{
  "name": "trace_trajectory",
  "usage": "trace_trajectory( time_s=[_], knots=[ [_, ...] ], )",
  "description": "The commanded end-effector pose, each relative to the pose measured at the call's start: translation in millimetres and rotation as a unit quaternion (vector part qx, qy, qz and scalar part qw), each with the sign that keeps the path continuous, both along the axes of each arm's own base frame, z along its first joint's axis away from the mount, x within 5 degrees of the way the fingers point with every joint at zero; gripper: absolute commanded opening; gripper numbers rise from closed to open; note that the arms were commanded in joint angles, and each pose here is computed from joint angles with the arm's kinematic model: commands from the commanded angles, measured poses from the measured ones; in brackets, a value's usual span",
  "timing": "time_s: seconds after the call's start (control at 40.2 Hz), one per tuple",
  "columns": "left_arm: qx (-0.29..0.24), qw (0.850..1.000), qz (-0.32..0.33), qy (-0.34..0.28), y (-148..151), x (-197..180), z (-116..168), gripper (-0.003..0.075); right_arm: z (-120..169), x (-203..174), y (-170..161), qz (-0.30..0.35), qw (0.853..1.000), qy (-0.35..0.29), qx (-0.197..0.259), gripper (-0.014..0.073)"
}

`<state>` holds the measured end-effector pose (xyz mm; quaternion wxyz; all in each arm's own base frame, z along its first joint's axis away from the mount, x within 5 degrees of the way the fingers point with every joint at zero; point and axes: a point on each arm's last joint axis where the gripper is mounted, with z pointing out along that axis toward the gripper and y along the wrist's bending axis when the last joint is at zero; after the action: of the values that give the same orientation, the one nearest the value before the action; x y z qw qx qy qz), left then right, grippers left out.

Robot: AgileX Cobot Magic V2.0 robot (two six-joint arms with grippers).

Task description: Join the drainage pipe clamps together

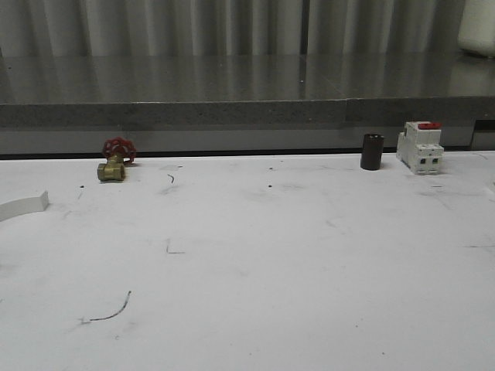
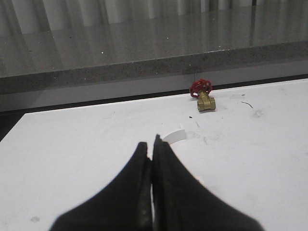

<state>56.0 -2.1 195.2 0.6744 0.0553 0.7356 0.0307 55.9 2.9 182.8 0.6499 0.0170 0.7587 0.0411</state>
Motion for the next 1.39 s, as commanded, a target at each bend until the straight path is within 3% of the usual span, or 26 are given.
trace_trajectory(
  time_s=[0.0,1.069,1.368],
  knots=[
    [-0.007,0.999,0.003,-0.052,0.5,-1.3,8.9,-0.0020,11.3,-0.6,-1.0,-0.007,0.998,-0.055,-0.003,-0.0121],
    [-0.004,0.999,0.003,-0.052,0.6,-1.3,8.9,-0.0020,11.3,-0.6,-1.0,-0.007,0.998,-0.055,-0.003,-0.0121],
    [-0.007,0.995,0.007,-0.096,1.2,-1.7,16.9,-0.0020,16.4,-0.5,-1.4,-0.009,0.997,-0.080,-0.002,-0.0120]
  ],
)
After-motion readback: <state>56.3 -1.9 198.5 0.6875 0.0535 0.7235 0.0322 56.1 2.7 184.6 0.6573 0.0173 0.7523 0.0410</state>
